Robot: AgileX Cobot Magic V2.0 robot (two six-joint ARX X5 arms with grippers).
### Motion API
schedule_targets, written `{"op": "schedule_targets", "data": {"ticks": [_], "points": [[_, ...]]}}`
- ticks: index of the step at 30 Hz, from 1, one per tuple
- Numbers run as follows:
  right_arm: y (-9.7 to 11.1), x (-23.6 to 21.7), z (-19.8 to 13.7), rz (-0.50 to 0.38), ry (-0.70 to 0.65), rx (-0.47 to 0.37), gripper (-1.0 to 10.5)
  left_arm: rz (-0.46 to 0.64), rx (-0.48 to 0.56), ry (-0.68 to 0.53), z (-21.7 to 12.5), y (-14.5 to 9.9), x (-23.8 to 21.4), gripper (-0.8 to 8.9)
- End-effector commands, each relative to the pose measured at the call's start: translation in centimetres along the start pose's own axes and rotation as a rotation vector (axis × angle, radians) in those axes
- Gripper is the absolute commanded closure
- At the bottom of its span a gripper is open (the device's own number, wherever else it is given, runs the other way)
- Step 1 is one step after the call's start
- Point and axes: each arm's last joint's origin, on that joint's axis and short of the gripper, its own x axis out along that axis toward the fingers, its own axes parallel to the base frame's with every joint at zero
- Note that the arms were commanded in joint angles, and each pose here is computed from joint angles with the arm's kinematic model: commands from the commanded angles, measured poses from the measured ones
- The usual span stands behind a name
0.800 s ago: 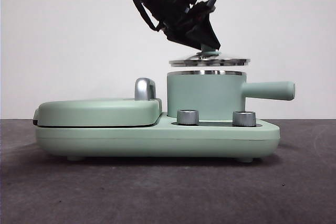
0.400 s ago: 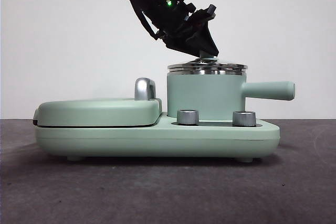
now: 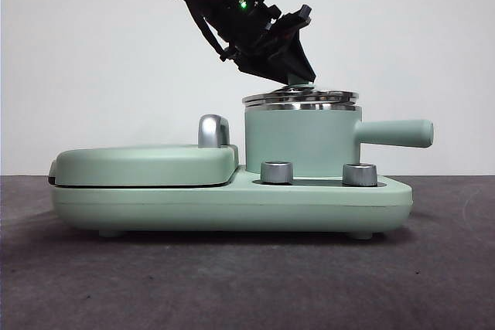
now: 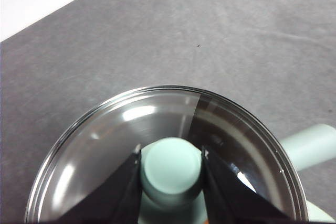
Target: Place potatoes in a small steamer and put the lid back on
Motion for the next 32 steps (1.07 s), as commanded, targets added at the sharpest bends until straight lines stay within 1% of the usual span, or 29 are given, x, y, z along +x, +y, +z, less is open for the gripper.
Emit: {"op": "schedule_targets", "data": {"ticks": [1, 8, 32], "points": [[0.07, -0.06, 0.22, 0.002, -0.016, 0.007, 4.9, -0.014, 0.007, -0.038, 0.90, -0.16, 0.39, 8.04], [0.04, -0.06, 0.24, -0.010, -0.020, 0.012, 4.9, -0.017, 0.000, -0.018, 0.48, -0.11, 0.74, 8.04], [0.03, -0.06, 0.25, -0.012, -0.021, 0.014, 4.9, 0.005, 0.037, -0.032, 0.58, -0.04, 0.88, 8.04]]}}
